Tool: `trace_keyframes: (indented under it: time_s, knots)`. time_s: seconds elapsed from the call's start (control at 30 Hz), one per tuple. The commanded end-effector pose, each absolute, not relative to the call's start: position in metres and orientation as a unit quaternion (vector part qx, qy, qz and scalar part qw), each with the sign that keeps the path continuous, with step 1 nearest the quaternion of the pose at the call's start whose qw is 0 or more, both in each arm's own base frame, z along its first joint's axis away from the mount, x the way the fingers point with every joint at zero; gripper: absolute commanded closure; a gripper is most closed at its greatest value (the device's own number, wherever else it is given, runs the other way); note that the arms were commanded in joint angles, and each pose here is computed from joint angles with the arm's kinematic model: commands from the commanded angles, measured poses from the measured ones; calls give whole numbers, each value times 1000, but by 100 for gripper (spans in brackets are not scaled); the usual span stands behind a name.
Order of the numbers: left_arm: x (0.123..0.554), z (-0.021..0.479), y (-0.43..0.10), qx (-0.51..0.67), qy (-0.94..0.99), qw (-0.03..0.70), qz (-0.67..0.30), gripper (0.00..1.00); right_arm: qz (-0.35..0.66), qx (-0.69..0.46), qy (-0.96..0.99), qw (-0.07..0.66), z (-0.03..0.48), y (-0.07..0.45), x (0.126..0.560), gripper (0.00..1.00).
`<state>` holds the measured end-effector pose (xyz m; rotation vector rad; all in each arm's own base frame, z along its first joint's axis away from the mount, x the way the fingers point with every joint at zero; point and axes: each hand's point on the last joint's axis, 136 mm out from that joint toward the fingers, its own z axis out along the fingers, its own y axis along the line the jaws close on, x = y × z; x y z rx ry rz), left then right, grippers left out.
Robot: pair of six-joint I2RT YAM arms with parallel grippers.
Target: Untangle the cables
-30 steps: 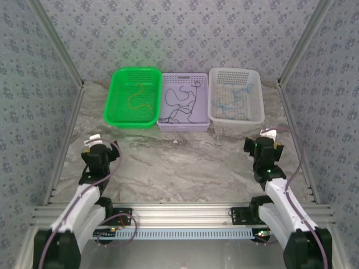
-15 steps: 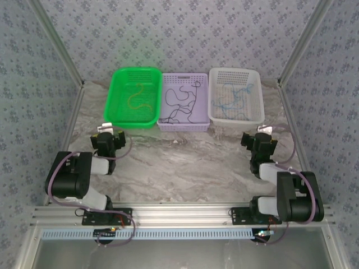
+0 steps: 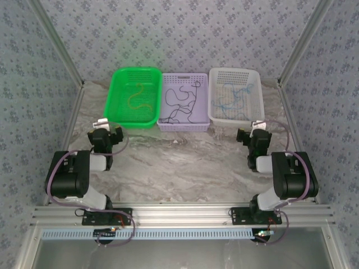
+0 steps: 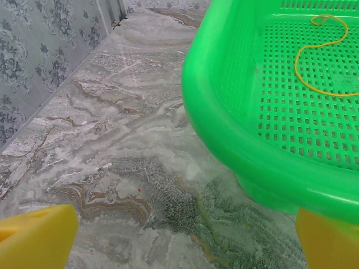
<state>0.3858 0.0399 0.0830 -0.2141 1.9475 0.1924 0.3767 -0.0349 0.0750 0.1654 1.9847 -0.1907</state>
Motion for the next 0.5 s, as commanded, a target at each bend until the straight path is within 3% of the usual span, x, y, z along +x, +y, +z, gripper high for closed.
trace_keyframes:
  time_s: [0.0,0.47]
  knots:
    - [391,92,37,-91,817,564,70,1,-97,70,822,557,87,-39,384,1]
    - [391,92,37,-91,818,564,70,1,-97,73,821,558,88,-40,384,1]
